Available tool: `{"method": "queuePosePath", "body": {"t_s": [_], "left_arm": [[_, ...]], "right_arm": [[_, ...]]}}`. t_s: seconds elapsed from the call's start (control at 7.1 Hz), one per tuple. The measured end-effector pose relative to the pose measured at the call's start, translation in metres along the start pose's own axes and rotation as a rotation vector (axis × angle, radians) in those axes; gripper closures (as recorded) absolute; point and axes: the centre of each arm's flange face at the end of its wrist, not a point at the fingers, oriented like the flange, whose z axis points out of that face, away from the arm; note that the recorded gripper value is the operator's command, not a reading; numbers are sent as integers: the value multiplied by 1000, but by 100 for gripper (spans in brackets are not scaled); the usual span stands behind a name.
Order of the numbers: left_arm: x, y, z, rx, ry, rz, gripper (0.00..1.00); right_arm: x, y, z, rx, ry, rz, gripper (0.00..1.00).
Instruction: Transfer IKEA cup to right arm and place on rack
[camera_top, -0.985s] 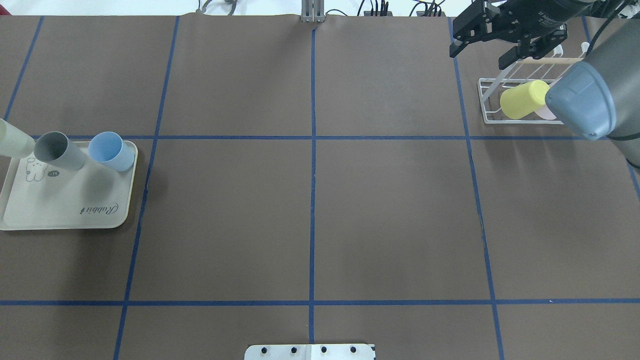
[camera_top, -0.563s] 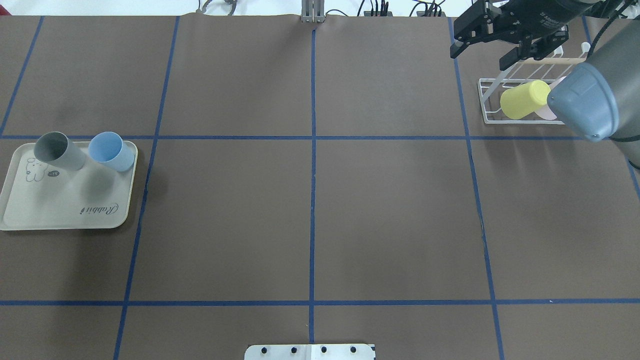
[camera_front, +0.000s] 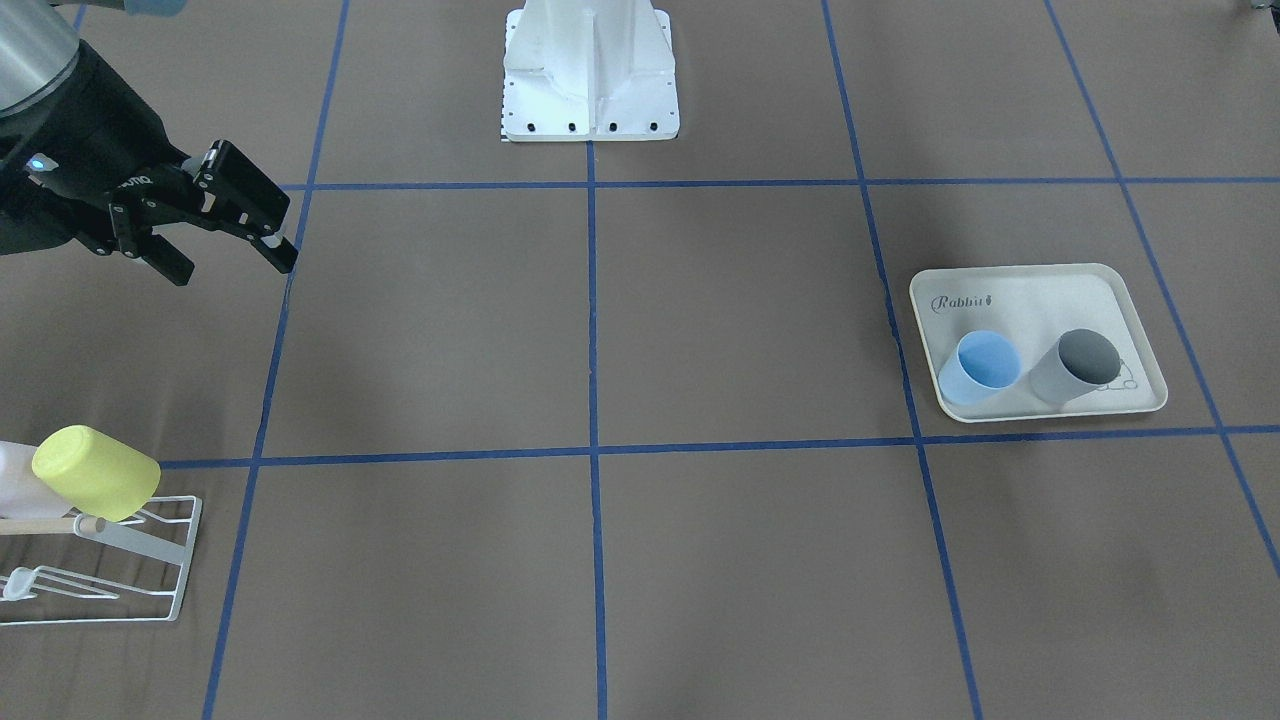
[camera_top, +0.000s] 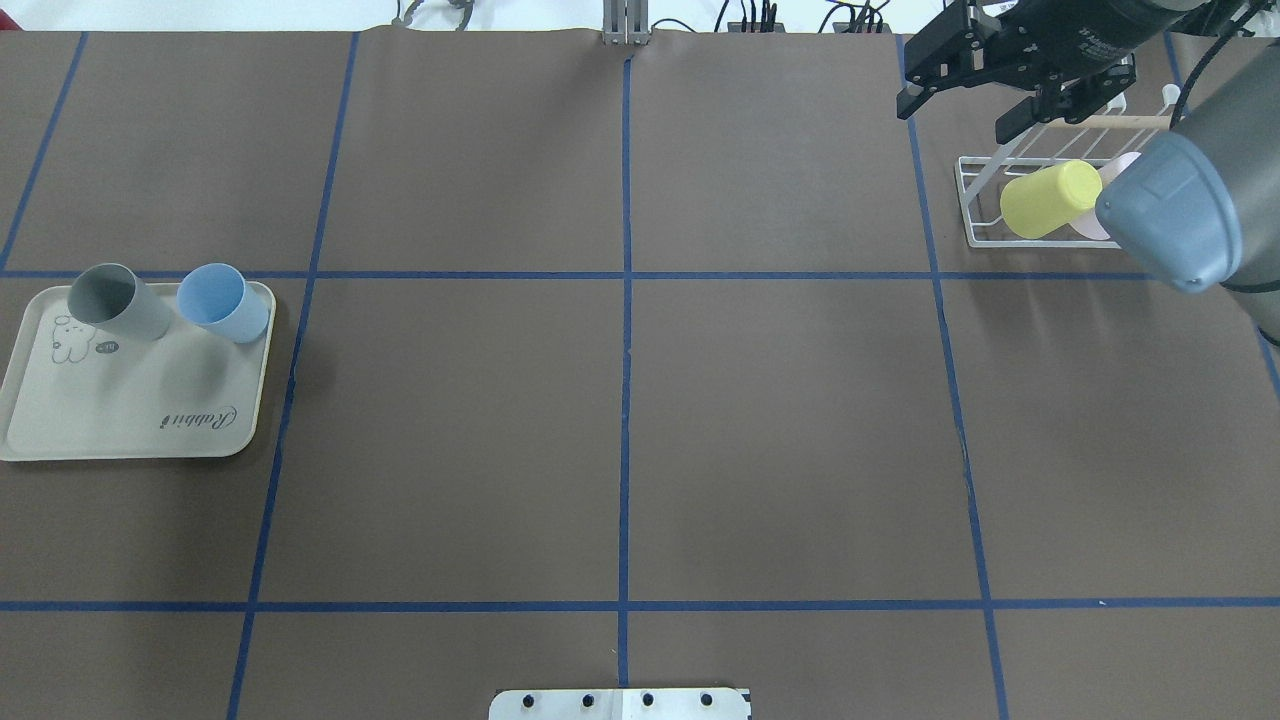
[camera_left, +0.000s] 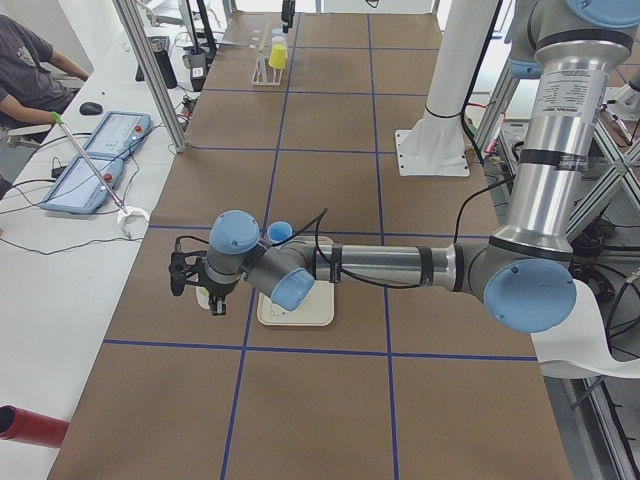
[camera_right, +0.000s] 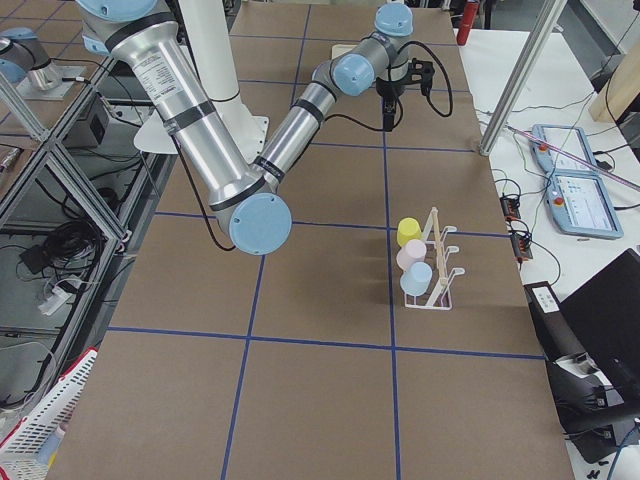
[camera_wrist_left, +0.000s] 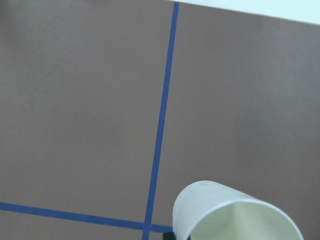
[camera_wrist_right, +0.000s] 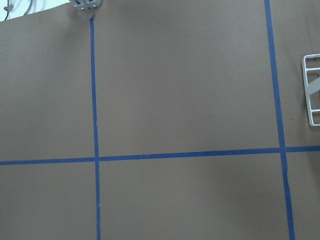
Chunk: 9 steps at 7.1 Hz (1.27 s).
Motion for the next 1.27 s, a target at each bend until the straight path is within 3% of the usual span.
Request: {"method": "queuePosePath", "body": {"t_s": [0.28,0.56,0.99,1.27], "left_arm": [[65,32,28,64,127,-173,100],[138,77,32,48,311,-345,100],[254,146,-24,-76,550,-569,100],[309,203,-52,-167,717,-645,100]], "right_arm": [[-4,6,9,26,-10,37,1],[12,16,22,60,-67,53,1],[36,40,34,92,-231,135,1],[37,61,38,79,-390,218,1]]}}
